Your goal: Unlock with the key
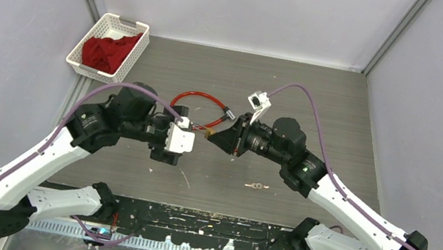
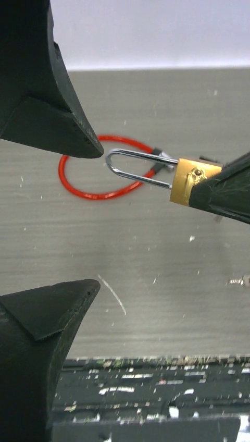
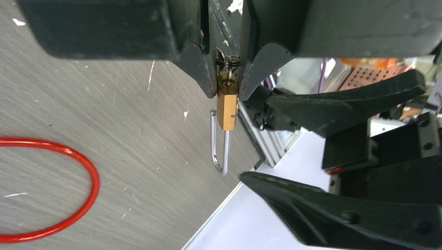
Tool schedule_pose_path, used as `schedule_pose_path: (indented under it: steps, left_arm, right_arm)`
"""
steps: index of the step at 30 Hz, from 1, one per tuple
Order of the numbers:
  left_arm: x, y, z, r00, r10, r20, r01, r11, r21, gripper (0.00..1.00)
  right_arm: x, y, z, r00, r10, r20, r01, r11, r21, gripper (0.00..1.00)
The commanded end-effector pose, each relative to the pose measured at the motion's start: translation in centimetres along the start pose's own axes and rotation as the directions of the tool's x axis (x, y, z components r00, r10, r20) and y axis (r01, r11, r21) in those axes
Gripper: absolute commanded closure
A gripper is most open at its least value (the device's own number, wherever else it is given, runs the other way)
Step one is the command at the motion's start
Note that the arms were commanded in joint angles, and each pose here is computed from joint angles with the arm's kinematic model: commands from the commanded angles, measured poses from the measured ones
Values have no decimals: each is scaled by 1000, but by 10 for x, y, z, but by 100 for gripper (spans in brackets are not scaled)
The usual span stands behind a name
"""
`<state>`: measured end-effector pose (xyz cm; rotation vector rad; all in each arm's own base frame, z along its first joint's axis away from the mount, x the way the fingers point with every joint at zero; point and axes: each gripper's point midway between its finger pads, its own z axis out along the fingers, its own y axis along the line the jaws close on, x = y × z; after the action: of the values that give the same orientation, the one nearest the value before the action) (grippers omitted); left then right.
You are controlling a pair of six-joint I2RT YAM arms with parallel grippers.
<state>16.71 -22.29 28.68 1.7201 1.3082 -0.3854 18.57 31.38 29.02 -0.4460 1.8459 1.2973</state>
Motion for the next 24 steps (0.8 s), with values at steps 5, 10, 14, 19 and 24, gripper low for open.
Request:
schedule_pose_path:
  steps: [5,10,14,19,24]
  left_arm:
    - [-8,-3,10,992,-122,7,122,990,66,27]
    - [-2,0,18,995,-103,-14,103,992,70,39]
    - [8,7,20,998,-46,-46,48,998,34,44]
    - [18,12,23,998,47,-52,-47,999,-15,45]
    - [29,13,24,988,121,-92,-123,992,-14,33]
  right_arm:
    - [13,32,-4,995,-45,-91,26,980,-195,99]
    - [21,34,-1,989,-46,-140,15,976,-216,99]
    - [22,29,2,988,-38,-149,9,982,-191,99]
    - [12,11,9,988,82,-131,-98,988,-120,99]
    - [1,-47,9,966,241,-95,-233,969,83,99]
